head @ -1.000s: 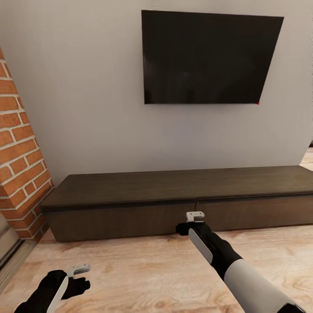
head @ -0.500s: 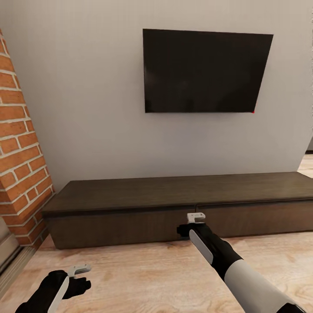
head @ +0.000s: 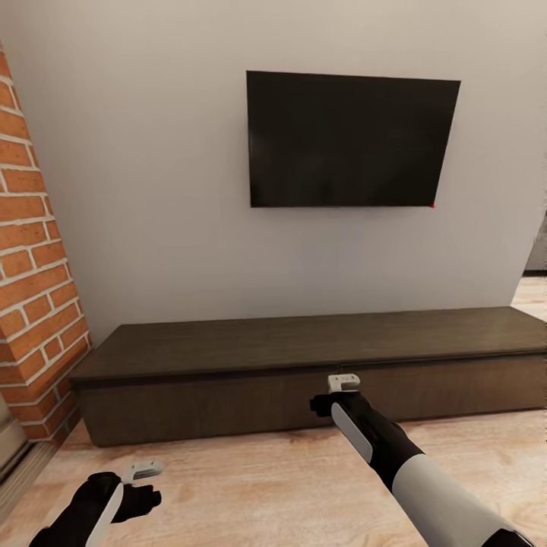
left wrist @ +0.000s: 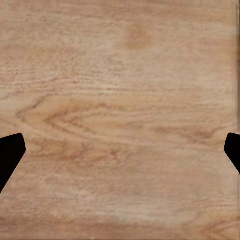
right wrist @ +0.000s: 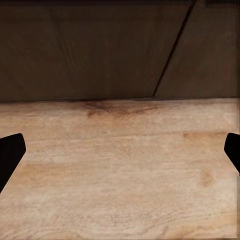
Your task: Place each of the two pumpkins and all three candles from the living room inside a cabinet in the living room (use any cabinet), then make sure every cabinet is closed, and position the cauldron so it is next to a table in the living room.
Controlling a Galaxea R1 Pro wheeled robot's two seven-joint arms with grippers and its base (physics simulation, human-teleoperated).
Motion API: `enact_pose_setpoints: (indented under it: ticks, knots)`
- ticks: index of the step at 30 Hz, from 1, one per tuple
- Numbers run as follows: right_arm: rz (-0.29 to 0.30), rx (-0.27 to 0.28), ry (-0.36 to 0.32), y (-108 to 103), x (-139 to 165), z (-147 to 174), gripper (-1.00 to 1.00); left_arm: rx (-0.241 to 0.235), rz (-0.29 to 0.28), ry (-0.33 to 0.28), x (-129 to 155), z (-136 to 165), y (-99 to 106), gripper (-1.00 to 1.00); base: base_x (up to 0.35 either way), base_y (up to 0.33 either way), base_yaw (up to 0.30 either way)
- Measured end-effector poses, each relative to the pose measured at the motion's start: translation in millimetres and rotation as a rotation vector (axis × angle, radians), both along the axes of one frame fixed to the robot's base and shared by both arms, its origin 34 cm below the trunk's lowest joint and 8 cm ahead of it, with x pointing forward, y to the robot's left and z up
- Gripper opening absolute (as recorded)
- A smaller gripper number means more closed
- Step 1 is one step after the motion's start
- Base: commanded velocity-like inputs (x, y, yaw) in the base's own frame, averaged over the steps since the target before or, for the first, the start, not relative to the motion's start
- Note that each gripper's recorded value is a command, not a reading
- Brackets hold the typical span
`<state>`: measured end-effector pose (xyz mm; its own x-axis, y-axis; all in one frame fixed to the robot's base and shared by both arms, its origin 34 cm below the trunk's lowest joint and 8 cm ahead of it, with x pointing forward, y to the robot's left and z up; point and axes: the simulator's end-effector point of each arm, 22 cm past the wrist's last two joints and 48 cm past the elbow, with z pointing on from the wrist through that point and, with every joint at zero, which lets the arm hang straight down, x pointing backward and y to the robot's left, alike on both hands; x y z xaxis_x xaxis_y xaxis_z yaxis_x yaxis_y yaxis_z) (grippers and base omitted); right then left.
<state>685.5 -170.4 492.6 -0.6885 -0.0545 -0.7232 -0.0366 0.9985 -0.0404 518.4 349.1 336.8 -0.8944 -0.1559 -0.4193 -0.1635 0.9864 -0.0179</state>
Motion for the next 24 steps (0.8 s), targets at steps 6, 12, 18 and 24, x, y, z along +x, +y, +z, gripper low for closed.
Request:
enact_pose_setpoints:
  ticks: [6,12,18,24]
  knots:
    - [-0.002,-0.002,-0.010,-1,-1,7,1.00,0.001,-0.002,-0.014,2,7,-1,1.00,-0.073,0.000,-0.078]
    - [-0.001,-0.002,-0.022,-1,-1,16,1.00,0.001,-0.002,-0.028,5,14,-1,1.00,-0.262,0.000,-0.082]
    - [-0.002,-0.002,-0.012,-1,3,24,1.00,0.001,-0.003,-0.018,7,24,-1,1.00,-0.223,0.000,-0.083]
    - [-0.003,-0.003,-0.001,-2,6,31,1.00,0.000,-0.003,-0.009,9,33,-1,1.00,-0.025,0.000,-0.085]
